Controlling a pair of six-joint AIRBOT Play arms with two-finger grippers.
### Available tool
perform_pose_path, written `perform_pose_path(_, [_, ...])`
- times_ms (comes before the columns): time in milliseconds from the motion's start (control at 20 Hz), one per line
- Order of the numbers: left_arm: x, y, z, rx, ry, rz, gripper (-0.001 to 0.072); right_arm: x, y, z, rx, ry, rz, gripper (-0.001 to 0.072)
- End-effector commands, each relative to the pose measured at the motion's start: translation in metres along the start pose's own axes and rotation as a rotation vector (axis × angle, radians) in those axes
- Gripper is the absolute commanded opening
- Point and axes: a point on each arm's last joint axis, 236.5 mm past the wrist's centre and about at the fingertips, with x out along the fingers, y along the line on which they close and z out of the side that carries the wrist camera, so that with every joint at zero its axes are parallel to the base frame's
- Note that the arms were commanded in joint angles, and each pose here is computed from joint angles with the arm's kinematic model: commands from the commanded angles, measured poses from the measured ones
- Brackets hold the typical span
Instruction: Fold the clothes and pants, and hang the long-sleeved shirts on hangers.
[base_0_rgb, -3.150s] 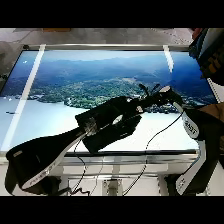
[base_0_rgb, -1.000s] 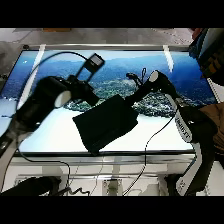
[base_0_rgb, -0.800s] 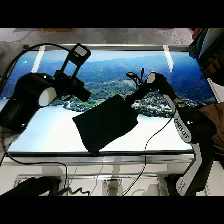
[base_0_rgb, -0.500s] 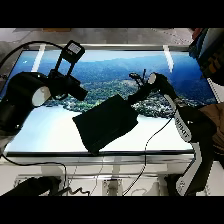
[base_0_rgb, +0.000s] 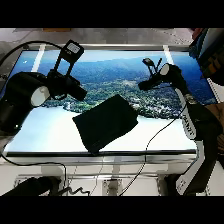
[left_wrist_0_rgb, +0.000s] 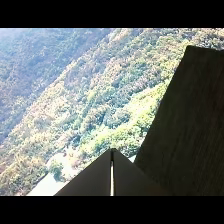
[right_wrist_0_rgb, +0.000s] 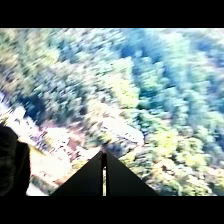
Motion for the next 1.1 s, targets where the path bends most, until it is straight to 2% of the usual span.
perform_pose_path(0, [0.000,0.000,-0.004,0.000,0.015,-0.001,0.0014,-0.010,-0.028,-0.004,0.186,-0.010,0.047,0.0020])
perform_pose_path(100, [0.000,0.000,-0.005,0.000,0.019,-0.002,0.0014,-0.009,0.002,-0.015,0.307,0.027,0.329,0.0020])
perform_pose_path(200, [0.000,0.000,-0.005,0.000,0.019,-0.001,0.0013,-0.027,0.058,-0.032,0.307,0.108,0.726,0.0020])
perform_pose_path(250, [0.000,0.000,-0.005,-0.001,0.019,-0.002,0.0013,-0.034,0.078,-0.047,0.309,0.190,0.866,0.0023])
perform_pose_path(300, [0.000,0.000,-0.005,-0.001,0.019,-0.002,0.0014,-0.029,0.086,-0.060,0.302,0.254,0.898,0.0147])
perform_pose_path(350, [0.000,0.000,-0.005,-0.001,0.019,-0.002,0.0013,-0.019,0.090,-0.068,0.299,0.292,0.883,0.0462])
perform_pose_path(400, [0.000,-0.001,-0.005,0.000,0.019,-0.002,0.0014,-0.008,0.095,-0.071,0.290,0.310,0.855,0.0601])
perform_pose_path(500, [0.000,0.000,-0.005,-0.001,0.019,-0.002,0.0014,0.011,0.109,-0.062,0.267,0.283,0.801,0.0637])
perform_pose_path(550, [0.000,-0.001,-0.005,-0.001,0.019,-0.002,0.0014,0.018,0.121,-0.057,0.246,0.267,0.793,0.0701])
perform_pose_path(750, [0.000,0.000,-0.005,-0.001,0.020,-0.002,0.0014,0.033,0.173,-0.062,0.049,0.270,0.796,0.0703])
perform_pose_path(850, [0.000,-0.001,-0.005,-0.001,0.020,-0.003,0.0014,0.055,0.170,-0.069,-0.034,0.280,0.661,0.0702])
perform_pose_path(1000, [0.000,-0.001,-0.009,-0.001,0.038,-0.004,0.0014,0.070,0.127,-0.078,-0.173,0.342,0.385,0.0692])
perform_pose_path(1050, [0.000,-0.001,-0.009,-0.001,0.038,-0.004,0.0014,0.068,0.119,-0.073,-0.173,0.342,0.339,0.0685])
